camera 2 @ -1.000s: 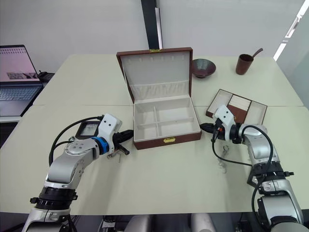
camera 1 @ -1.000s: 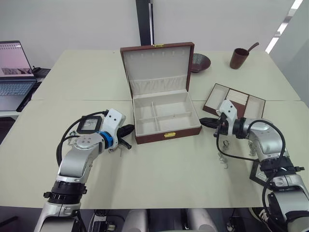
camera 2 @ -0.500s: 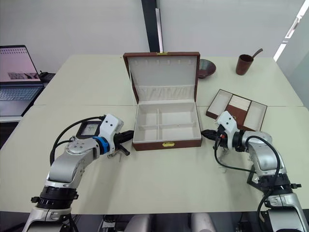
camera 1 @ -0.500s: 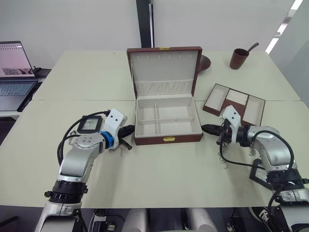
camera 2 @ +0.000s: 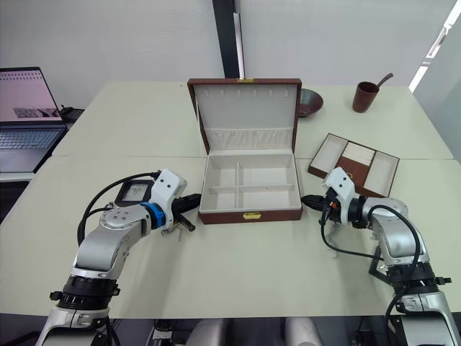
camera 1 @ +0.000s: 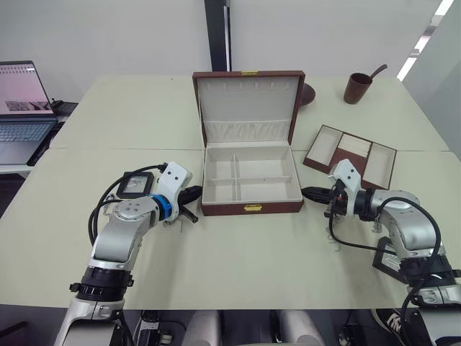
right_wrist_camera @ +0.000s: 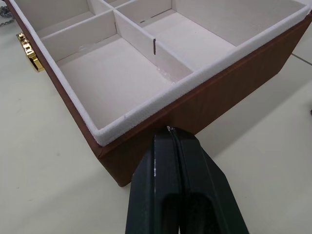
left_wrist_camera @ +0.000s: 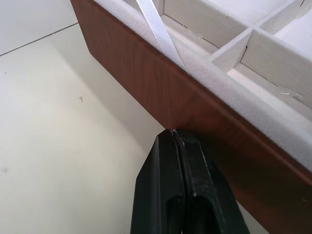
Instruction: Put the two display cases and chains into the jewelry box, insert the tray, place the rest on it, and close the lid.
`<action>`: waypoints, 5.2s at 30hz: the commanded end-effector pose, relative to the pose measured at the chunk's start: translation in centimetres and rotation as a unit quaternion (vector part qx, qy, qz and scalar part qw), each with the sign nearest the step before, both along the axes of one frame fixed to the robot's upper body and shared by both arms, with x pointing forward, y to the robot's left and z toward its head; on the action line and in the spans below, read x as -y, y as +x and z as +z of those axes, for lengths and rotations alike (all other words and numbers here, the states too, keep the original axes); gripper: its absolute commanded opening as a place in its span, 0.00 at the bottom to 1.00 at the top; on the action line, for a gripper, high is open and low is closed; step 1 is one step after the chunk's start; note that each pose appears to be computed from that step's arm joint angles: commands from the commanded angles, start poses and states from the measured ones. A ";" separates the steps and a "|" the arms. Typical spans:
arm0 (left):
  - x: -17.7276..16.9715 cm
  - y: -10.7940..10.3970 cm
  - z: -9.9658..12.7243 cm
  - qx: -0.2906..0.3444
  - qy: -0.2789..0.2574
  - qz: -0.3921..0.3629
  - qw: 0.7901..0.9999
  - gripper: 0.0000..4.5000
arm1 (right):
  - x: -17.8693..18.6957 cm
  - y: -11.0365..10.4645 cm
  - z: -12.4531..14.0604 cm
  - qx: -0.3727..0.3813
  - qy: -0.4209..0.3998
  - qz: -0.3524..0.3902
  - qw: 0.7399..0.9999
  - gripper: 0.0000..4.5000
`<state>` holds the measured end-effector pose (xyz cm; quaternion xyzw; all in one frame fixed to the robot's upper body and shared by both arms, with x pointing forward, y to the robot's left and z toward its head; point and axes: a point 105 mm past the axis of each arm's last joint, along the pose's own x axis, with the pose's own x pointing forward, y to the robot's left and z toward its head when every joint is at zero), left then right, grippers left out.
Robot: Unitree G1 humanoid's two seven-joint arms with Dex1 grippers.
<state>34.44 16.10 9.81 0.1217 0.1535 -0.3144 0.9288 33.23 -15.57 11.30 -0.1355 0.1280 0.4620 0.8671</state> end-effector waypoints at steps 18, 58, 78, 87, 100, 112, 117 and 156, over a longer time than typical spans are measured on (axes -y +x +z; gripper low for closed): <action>3.8 -0.9 1.0 0.014 -0.029 -0.087 0.996 0.00 | -2.0 -1.1 0.7 0.008 0.023 0.052 0.998 0.00; -12.7 -4.0 5.5 0.015 -0.044 0.049 0.998 0.25 | 12.2 -2.3 5.5 0.020 0.066 -0.118 0.991 0.30; -27.3 -11.1 3.8 0.006 0.067 0.272 0.960 0.99 | 24.3 -5.0 3.6 0.004 -0.048 -0.272 0.961 1.00; -28.2 -11.1 4.2 0.018 0.069 0.289 0.955 0.99 | 24.5 -4.8 3.4 0.001 -0.061 -0.269 0.961 1.00; -25.7 -9.5 4.8 0.068 -0.001 0.291 0.954 0.99 | 14.3 -2.6 9.5 0.070 0.045 -0.095 0.992 1.00; -21.2 -7.7 3.3 0.104 -0.079 0.317 0.939 0.99 | 0.7 -6.2 13.3 0.102 0.096 0.145 0.979 1.00; -18.6 -7.5 1.6 0.105 -0.091 0.327 0.935 0.99 | -2.4 -6.6 13.6 0.129 0.082 0.196 0.969 1.00; -18.5 -6.1 -4.8 0.034 -0.068 0.364 0.928 0.58 | -4.6 -5.6 11.8 0.123 0.069 0.229 0.963 1.00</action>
